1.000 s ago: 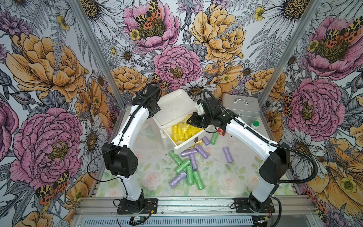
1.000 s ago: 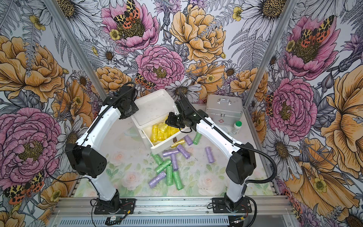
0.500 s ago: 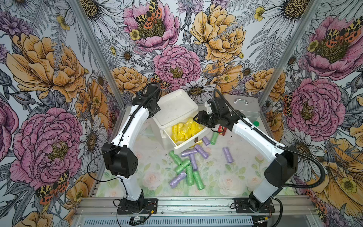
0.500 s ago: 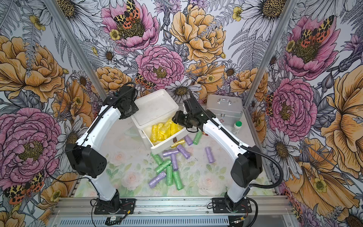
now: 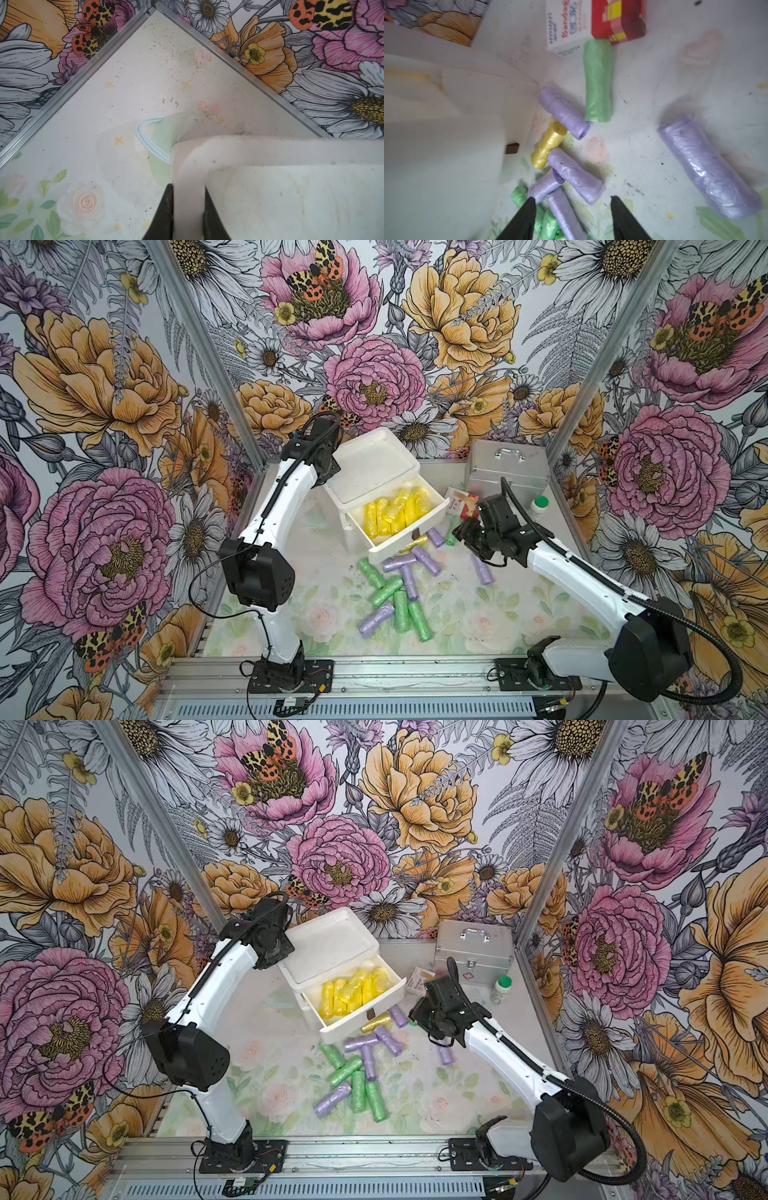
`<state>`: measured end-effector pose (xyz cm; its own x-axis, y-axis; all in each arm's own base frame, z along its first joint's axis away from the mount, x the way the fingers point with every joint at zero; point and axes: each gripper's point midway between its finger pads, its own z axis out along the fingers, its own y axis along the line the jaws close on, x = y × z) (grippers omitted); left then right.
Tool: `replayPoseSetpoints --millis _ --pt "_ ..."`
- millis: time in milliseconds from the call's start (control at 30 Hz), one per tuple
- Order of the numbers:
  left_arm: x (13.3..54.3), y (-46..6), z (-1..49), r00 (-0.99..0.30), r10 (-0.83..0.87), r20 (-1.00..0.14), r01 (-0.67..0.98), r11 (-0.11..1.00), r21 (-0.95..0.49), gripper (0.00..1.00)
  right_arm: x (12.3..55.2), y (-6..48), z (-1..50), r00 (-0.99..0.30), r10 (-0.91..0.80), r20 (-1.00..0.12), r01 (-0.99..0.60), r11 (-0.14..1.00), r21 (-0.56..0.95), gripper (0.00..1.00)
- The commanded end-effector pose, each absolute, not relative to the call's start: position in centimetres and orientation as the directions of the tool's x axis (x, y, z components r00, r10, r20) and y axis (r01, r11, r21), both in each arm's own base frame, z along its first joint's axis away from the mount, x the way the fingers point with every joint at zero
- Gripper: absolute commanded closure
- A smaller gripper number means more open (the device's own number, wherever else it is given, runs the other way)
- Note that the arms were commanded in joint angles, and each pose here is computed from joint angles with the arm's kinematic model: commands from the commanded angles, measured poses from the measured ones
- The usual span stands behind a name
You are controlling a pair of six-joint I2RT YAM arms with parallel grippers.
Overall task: Sort the rolls of trash bags by color and place them into the drawer
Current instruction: Place the roll of trash bags in the drawer, then pick up the roll of trash bags from the center of the board.
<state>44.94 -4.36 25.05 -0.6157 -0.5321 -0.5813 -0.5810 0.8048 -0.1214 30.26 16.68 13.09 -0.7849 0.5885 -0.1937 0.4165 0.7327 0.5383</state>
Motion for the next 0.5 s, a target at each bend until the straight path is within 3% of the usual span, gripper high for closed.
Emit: replayPoseSetpoints --millis 0,467 --pt "46.5 -8.8 17.5 -0.696 -0.644 -0.319 -0.594 0.765 -0.248 1.0 32.4 18.4 13.9 -0.753 0.638 -0.161 0.414 0.649 0.639 0.42" --pt "47.3 -4.0 19.4 -0.594 -0.698 -0.401 -0.671 0.704 -0.232 1.0 37.0 22.1 9.4 -0.757 0.651 -0.056 0.473 0.605 0.64 0.44"
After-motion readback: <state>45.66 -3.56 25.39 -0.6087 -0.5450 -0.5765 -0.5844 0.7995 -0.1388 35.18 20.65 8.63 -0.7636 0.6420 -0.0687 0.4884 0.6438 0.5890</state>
